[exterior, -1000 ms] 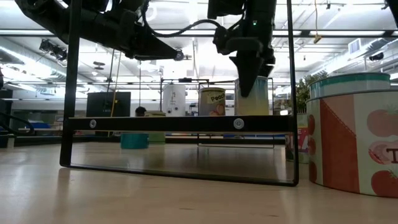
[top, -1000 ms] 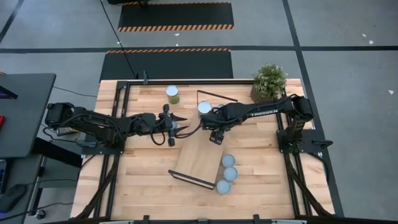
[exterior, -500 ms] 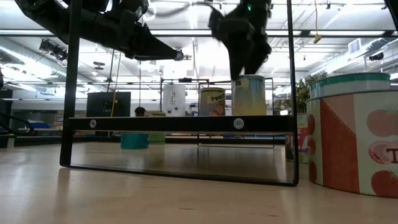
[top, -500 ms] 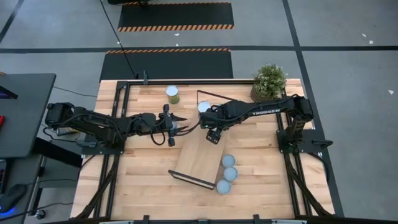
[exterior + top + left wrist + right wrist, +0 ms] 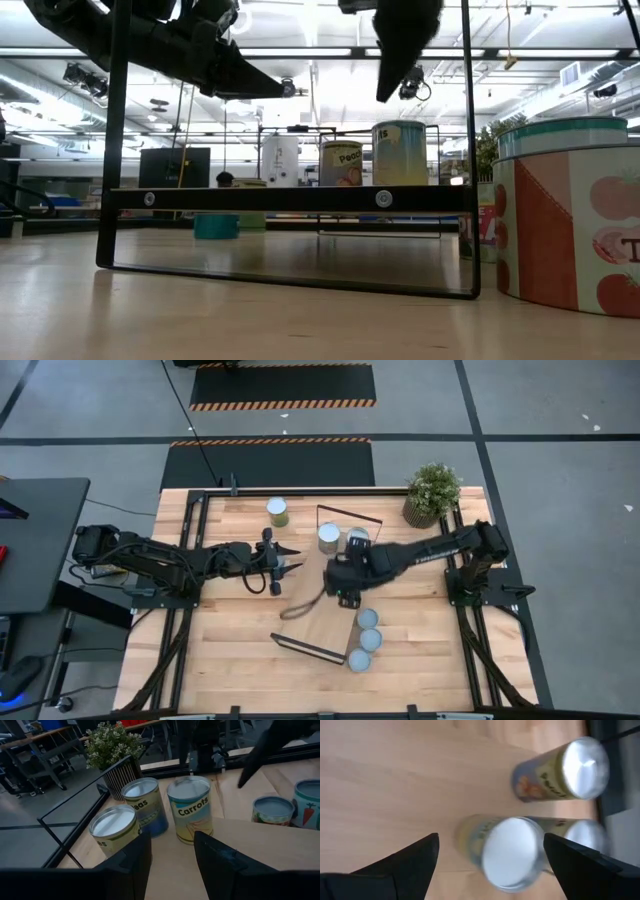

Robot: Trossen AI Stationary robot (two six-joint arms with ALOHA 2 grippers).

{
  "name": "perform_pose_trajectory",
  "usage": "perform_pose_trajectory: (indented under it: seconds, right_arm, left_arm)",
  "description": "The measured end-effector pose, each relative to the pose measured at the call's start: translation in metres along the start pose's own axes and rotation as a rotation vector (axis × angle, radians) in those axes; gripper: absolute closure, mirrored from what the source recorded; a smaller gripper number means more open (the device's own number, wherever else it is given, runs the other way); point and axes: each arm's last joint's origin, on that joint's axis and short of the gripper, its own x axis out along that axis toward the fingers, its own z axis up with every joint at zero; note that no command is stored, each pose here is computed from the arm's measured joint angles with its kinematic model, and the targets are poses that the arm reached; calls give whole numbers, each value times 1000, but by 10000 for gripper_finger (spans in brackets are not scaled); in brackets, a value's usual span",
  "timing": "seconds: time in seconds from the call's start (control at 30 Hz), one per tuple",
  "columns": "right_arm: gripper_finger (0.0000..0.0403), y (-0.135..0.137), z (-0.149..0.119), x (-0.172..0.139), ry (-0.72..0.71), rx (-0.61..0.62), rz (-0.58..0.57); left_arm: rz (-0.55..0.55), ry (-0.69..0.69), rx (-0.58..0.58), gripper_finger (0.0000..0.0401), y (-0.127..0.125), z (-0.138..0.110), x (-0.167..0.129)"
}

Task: Pick and place cans onto a shelf
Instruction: Put the canned carrots on the shelf

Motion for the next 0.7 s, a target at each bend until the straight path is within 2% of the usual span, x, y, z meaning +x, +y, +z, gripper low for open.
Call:
perform_pose_trajectory:
  seconds: [0.2, 0.33, 0.53, 0.7]
  right_arm:
    - [36, 14, -20, 20, 27, -126, -152]
    - [36, 15, -30, 33, 52, -162, -236]
    - [36, 13, -30, 36, 49, -150, -255]
    - [36, 18, -25, 23, 15, -134, -233]
  left_arm:
    - [0, 0, 0, 245, 0, 0, 0]
    - [0, 0, 0, 245, 0, 0, 0]
    - [0, 0, 0, 245, 0, 0, 0]
    - [28, 7, 27, 245, 1, 0, 0]
